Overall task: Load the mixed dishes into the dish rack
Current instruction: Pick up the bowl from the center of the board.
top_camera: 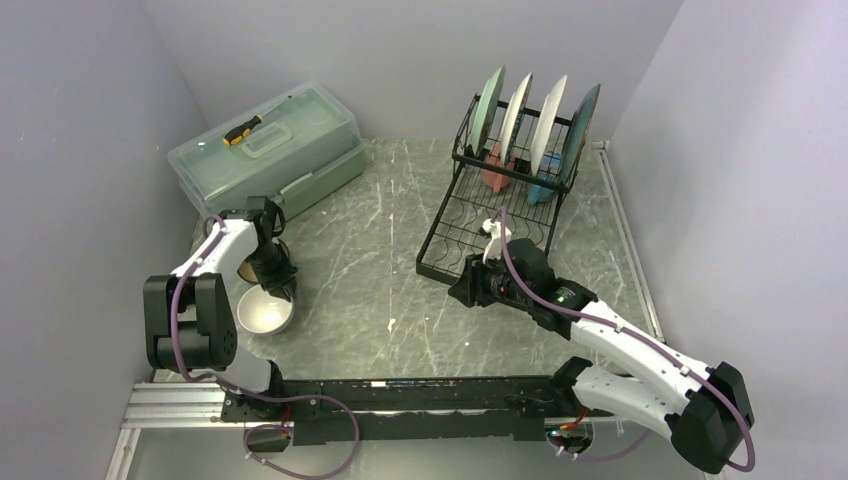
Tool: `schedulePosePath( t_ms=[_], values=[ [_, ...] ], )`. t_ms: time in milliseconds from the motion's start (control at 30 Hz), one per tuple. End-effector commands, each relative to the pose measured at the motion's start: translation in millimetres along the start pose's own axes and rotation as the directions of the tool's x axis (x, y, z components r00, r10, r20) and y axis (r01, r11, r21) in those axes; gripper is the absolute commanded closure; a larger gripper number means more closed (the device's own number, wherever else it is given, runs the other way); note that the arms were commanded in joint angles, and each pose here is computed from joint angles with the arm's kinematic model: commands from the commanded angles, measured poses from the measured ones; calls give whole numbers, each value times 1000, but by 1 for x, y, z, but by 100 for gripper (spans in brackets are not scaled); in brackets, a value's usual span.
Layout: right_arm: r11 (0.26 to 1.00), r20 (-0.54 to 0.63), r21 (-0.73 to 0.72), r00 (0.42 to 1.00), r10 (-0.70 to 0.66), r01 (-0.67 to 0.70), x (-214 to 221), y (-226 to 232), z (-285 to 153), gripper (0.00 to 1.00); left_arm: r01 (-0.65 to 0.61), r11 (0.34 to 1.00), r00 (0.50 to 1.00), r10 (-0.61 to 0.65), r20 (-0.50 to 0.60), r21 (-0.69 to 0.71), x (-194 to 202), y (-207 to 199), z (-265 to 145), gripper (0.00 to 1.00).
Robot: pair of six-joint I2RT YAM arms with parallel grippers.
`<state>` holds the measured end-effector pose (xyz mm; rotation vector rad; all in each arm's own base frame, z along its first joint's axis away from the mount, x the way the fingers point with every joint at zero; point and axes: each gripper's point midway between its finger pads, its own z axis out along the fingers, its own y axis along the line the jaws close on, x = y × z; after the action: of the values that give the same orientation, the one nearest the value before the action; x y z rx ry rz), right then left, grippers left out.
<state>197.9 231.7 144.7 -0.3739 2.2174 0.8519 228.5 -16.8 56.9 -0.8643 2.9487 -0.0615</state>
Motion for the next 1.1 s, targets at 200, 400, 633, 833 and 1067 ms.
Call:
schedulePosePath(
  t_ms=[200,400,633,833,1067],
  values=[
    [1000,34,-6,999,-26,26,-9,3,-2,58,-10,1000,1000,10,11,28,-2,-3,-4,100],
    [1000,42,6,999,-28,28,-11,2,-7,58,-12,997,999,9,35,82,1,-9,-25,100],
    [999,51,20,998,-26,25,-11,0,-13,58,-1,958,998,-19,68,285,14,-36,-75,100],
    [1000,69,24,997,-20,19,-14,1,-22,58,-6,873,996,-36,78,488,25,-65,-121,100],
    [1000,93,19,996,-16,14,-19,6,-36,58,-42,663,997,-23,77,748,30,-112,-174,100]
  ],
)
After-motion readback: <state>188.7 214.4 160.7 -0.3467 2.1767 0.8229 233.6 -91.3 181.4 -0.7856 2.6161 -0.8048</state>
